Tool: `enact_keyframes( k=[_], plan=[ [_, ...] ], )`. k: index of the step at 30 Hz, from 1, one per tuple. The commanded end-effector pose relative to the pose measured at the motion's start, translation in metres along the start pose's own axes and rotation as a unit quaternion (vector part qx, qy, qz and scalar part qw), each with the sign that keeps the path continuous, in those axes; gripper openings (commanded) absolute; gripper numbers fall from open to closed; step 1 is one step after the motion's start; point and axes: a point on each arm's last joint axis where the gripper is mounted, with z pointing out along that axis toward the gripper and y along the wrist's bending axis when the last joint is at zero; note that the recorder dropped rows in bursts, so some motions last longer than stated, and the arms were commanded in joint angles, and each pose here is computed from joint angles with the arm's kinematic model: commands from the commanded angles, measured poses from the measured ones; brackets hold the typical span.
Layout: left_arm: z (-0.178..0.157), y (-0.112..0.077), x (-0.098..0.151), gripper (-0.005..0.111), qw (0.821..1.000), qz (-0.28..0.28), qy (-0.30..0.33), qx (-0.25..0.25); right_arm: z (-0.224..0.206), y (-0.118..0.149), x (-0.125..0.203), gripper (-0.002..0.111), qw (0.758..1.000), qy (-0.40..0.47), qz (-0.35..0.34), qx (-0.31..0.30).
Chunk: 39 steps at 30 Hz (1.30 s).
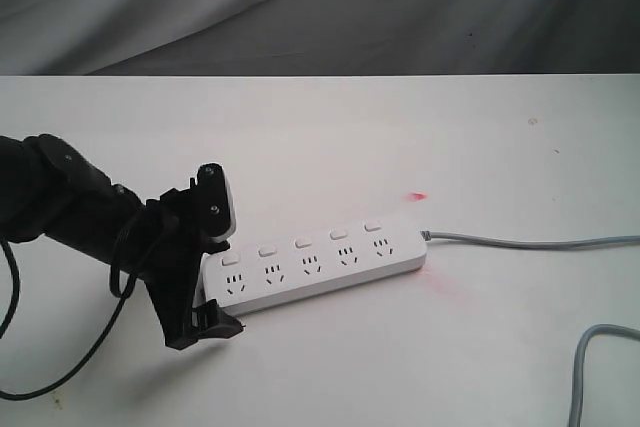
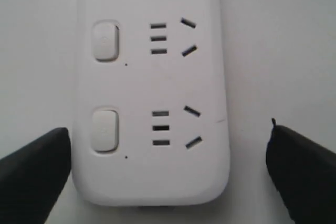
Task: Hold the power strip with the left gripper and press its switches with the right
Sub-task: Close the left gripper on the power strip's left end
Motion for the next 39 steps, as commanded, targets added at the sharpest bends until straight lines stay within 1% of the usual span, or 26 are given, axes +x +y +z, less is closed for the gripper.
enact_keyframes(
  k=[1,8,9,14,21,26,29,35,39],
  plan=[
    [0.003,0.001,0.001,0.094,1.000,-0.009,0.000,0.003,0.000,0.000,0.001,0.000,1.000,0.000,-0.001,0.005],
    [0.013,0.001,0.007,0.094,1.000,-0.017,0.012,0.012,0.000,0.000,0.001,0.000,1.000,0.000,-0.001,0.005],
    [0.014,0.002,0.008,0.094,1.000,-0.017,0.014,0.006,0.000,0.000,0.001,0.000,1.000,0.000,-0.001,0.005],
    [0.014,0.005,0.008,0.094,1.000,-0.016,0.018,-0.009,0.000,0.000,0.001,0.000,1.000,0.000,-0.001,0.005],
    [0.007,0.015,0.022,0.094,0.999,-0.021,0.026,-0.014,0.000,0.000,0.001,0.000,1.000,0.000,-0.001,0.005],
    [0.005,0.018,0.025,0.094,0.999,-0.026,0.027,-0.018,0.000,0.000,0.001,0.000,1.000,0.000,-0.001,0.005],
    [0.005,0.018,0.025,0.094,0.999,-0.014,0.027,-0.020,0.000,0.000,0.001,0.000,1.000,0.000,-0.001,0.005],
    [0.005,0.018,0.025,0.094,0.999,-0.009,0.027,-0.020,0.000,0.000,0.001,0.000,1.000,0.000,-0.001,0.005],
    [0.005,0.015,0.024,0.093,1.000,0.007,0.019,-0.005,0.000,0.000,0.001,0.000,1.000,0.000,-0.001,0.005]
  ],
)
